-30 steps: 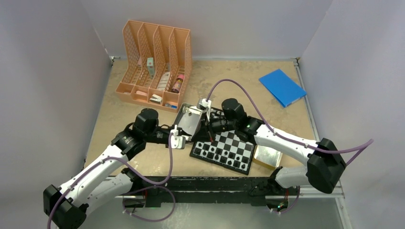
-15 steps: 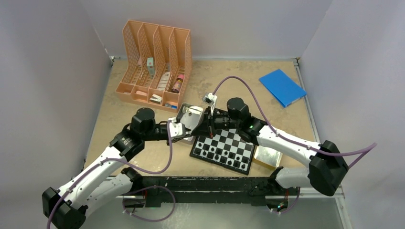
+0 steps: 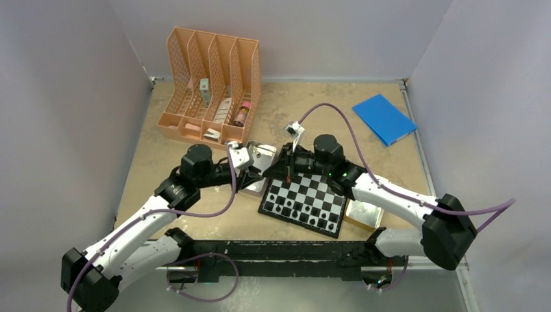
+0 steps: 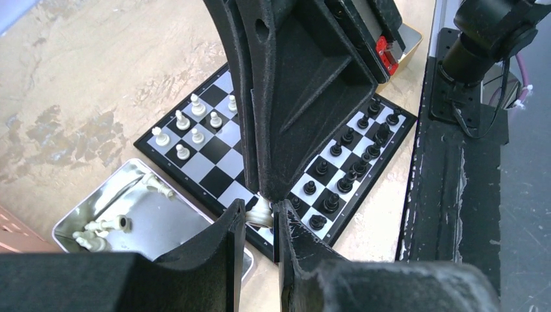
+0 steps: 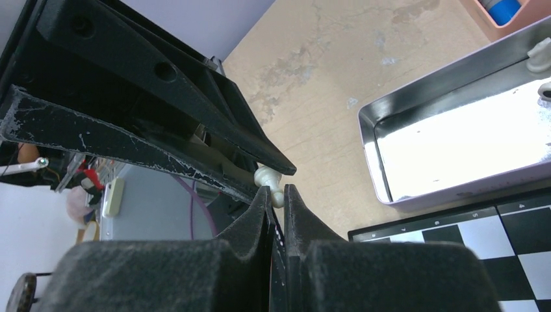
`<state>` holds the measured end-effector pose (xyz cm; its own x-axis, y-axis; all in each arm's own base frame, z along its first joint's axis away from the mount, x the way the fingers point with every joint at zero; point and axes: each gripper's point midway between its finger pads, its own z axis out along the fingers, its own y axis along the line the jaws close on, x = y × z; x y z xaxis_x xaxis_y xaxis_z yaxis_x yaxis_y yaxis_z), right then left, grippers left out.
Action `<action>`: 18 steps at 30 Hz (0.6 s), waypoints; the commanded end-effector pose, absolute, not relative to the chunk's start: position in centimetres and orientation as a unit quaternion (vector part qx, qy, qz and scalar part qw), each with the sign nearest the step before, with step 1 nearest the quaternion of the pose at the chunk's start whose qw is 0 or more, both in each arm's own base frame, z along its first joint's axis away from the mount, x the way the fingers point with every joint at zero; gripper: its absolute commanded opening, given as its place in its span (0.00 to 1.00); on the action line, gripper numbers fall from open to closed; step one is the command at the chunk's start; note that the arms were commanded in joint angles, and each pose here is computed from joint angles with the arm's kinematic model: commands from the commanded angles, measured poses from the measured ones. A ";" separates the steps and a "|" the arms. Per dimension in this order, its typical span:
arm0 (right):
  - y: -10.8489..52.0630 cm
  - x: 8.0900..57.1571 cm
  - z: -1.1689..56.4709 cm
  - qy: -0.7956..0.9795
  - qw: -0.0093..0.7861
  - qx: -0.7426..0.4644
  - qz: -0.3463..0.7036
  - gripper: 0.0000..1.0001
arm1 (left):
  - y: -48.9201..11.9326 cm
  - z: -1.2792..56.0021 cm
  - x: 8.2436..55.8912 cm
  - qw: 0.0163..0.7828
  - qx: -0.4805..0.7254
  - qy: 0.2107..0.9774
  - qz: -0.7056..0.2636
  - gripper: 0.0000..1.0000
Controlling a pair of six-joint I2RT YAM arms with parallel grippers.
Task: Set up the chess pieces on the board
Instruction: Place the chess piece on the chessboard.
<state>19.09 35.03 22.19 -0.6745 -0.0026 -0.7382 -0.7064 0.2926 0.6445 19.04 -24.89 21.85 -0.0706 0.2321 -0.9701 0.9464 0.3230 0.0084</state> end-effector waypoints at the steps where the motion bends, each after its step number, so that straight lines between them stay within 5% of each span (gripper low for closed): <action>1: 36.0 19.0 27.1 0.678 0.372 -0.237 0.588 0.06 | -26.5 24.8 19.0 0.526 0.441 0.609 -0.398 0.00; 8: 35.9 18.7 27.2 0.668 0.376 -0.245 0.594 0.04 | -26.4 24.7 19.4 0.530 0.437 0.613 -0.391 0.00; 14: 35.1 20.5 26.4 0.699 0.399 -0.229 0.548 0.03 | -26.0 24.9 19.7 0.536 0.439 0.616 -0.375 0.33; 18: 33.3 23.0 25.8 0.739 0.424 -0.190 0.488 0.03 | -25.5 24.4 19.7 0.521 0.448 0.632 -0.359 0.42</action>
<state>20.38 34.45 22.13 -0.6608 0.0502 -0.7489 -0.6884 0.3571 0.6314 19.68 -25.08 21.91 -0.1216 0.2083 -0.9705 0.9292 0.3675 -0.0376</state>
